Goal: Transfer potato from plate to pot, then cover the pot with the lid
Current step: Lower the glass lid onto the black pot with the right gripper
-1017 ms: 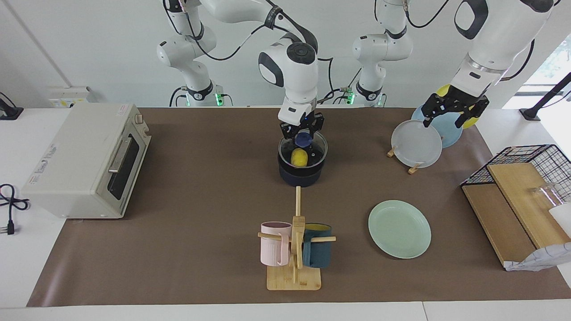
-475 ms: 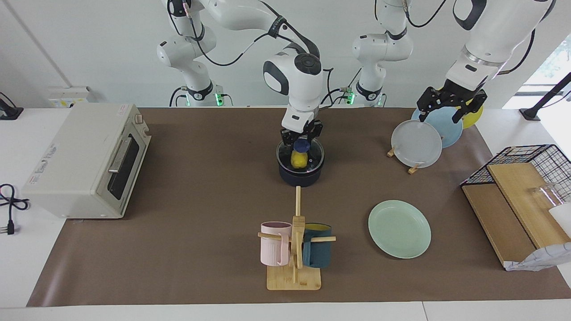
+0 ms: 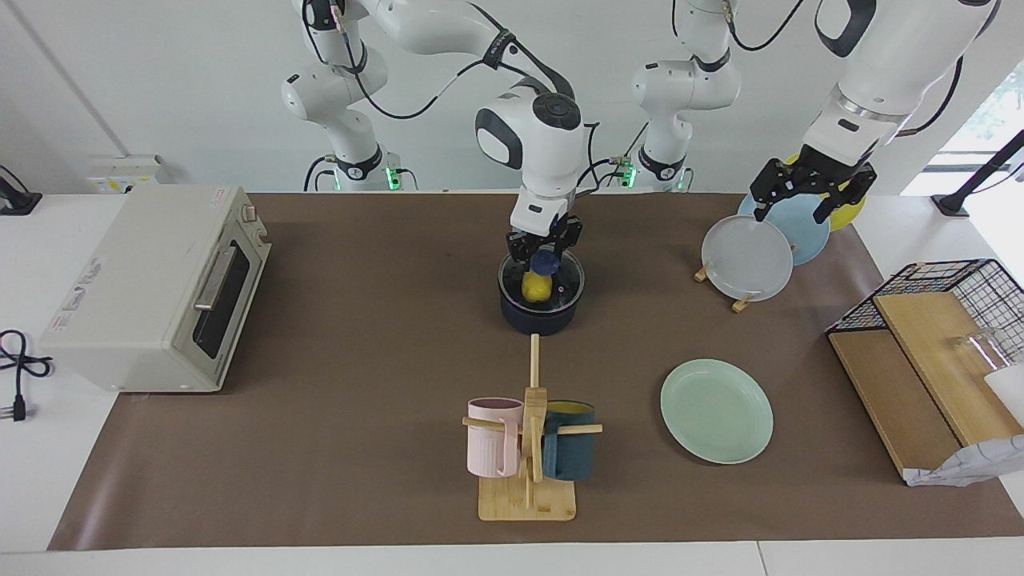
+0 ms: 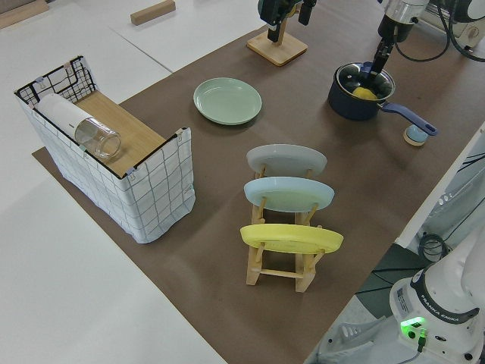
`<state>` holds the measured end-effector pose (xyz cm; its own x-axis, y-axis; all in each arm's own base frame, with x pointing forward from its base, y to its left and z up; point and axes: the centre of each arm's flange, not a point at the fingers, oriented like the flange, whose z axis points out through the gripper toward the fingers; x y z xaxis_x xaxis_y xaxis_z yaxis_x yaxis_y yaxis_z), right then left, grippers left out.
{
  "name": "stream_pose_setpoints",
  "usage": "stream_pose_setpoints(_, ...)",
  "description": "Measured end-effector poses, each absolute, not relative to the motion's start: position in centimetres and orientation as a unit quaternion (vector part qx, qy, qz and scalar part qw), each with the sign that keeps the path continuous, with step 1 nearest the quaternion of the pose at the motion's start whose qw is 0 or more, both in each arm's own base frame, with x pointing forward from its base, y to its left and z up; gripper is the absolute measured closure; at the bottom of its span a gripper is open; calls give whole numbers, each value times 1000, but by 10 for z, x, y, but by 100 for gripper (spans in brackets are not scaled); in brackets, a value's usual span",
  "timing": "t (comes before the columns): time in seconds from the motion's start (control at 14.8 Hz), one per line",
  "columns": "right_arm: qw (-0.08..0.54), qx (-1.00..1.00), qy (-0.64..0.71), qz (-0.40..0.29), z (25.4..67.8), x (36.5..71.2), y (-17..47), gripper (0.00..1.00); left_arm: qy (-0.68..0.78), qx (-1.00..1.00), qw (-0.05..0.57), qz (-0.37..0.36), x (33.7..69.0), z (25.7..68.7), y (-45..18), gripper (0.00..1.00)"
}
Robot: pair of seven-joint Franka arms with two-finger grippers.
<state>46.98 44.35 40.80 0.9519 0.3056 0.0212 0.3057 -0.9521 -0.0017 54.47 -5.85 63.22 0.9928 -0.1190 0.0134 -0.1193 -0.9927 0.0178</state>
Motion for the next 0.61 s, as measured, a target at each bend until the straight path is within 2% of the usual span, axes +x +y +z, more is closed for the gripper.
stream_pose_setpoints(0.61,7,-987,-157,-26,407,472,444,35,-56,998,9,12,546,634,-56,0)
